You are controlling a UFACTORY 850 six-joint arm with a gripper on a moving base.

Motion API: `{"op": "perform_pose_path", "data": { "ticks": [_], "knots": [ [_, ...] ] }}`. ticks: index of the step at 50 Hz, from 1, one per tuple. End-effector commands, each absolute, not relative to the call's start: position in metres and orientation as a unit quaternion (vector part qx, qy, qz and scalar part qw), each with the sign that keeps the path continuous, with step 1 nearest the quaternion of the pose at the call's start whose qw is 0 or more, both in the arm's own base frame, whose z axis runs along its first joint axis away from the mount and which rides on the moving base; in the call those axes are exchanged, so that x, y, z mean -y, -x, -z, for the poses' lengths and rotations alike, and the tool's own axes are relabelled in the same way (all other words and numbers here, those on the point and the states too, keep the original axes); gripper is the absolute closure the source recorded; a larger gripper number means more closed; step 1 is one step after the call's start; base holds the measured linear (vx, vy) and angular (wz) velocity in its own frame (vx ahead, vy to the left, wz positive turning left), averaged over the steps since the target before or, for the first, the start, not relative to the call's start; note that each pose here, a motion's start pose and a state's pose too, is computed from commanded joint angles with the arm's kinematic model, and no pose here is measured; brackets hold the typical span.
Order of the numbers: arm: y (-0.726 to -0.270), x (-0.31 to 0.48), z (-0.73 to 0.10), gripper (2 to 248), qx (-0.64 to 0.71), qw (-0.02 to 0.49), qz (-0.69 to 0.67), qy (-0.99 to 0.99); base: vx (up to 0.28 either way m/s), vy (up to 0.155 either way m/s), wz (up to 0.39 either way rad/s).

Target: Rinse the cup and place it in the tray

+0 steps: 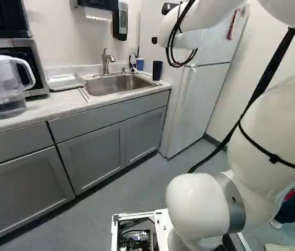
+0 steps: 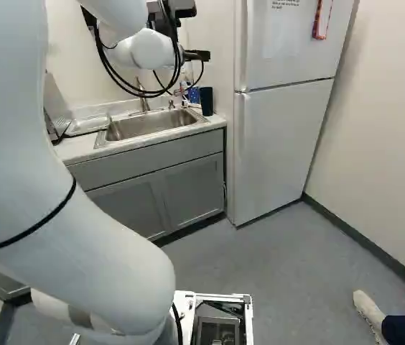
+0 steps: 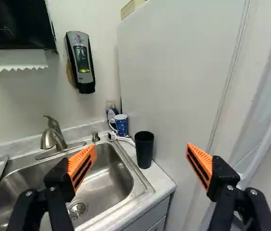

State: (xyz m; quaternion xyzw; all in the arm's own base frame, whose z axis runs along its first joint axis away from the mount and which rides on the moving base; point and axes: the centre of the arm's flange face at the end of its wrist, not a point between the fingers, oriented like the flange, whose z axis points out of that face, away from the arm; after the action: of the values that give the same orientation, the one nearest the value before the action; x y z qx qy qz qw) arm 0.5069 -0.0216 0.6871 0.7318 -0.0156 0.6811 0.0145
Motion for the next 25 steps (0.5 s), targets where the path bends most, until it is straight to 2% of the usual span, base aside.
{"op": "perform_pose_path", "data": {
  "ticks": [25],
  "knots": [
    [-0.5069, 0.0216, -0.6871, 3, 0.016, 0.014, -0.681, -0.732, 0.000, 0.000, 0.000]
  ]
}}
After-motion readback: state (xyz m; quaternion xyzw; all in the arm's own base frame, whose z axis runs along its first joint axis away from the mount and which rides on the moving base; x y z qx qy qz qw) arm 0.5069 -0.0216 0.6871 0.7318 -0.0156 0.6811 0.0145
